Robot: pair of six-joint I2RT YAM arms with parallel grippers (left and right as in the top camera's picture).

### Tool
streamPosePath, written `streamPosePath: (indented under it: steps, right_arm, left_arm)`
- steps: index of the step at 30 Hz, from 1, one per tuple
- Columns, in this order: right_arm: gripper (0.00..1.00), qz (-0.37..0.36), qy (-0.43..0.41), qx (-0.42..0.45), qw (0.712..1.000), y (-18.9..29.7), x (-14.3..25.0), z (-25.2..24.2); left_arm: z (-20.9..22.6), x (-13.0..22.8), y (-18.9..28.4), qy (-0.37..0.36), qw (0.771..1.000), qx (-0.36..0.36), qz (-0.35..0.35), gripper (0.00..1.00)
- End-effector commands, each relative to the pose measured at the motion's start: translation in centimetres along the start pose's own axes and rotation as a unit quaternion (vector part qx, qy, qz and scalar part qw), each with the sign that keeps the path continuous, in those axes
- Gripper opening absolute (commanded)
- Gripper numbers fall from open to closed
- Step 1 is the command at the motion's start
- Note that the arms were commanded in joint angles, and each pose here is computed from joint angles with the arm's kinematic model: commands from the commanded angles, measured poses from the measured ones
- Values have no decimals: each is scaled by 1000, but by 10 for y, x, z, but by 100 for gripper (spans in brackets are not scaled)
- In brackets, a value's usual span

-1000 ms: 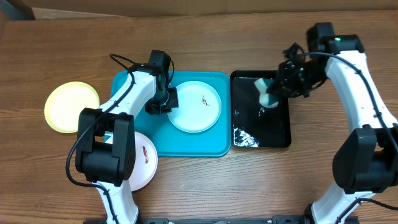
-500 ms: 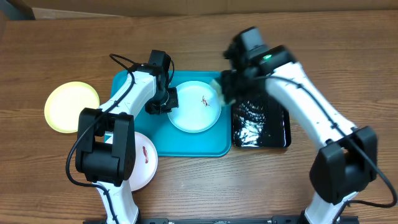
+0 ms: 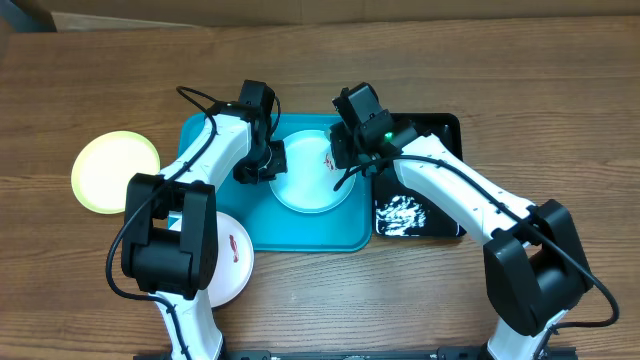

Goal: Clean dirty plates on tray and stack at the side
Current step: 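Wipe the white plate with the sponge in the right gripper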

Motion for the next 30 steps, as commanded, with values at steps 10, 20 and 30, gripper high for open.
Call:
streamPosePath:
  steps: [10,20,30]
  right_arm:
    - [4,55,2,0,998,-59,28,3]
    - [4,98,-18,-33,994,-98,52,10]
    - [4,125,-32,-103,986,-101,61,29]
  left_arm:
    - [4,-6,-1,-1,1000,-12,-7,4]
    - [4,-7,-1,-1,1000,-11,-8,4]
    - [4,-8,-1,-1,1000,-10,-10,4]
Point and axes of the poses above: each gripper's point midway between its finger pads, its own y axis back along the fingers, its own z axis along the line the jaws close on, x = y × z, the point moved 6 cm from there along y, back along the fingers, and after that the axes turned 9 degrees about y, right-handed, at the moved point
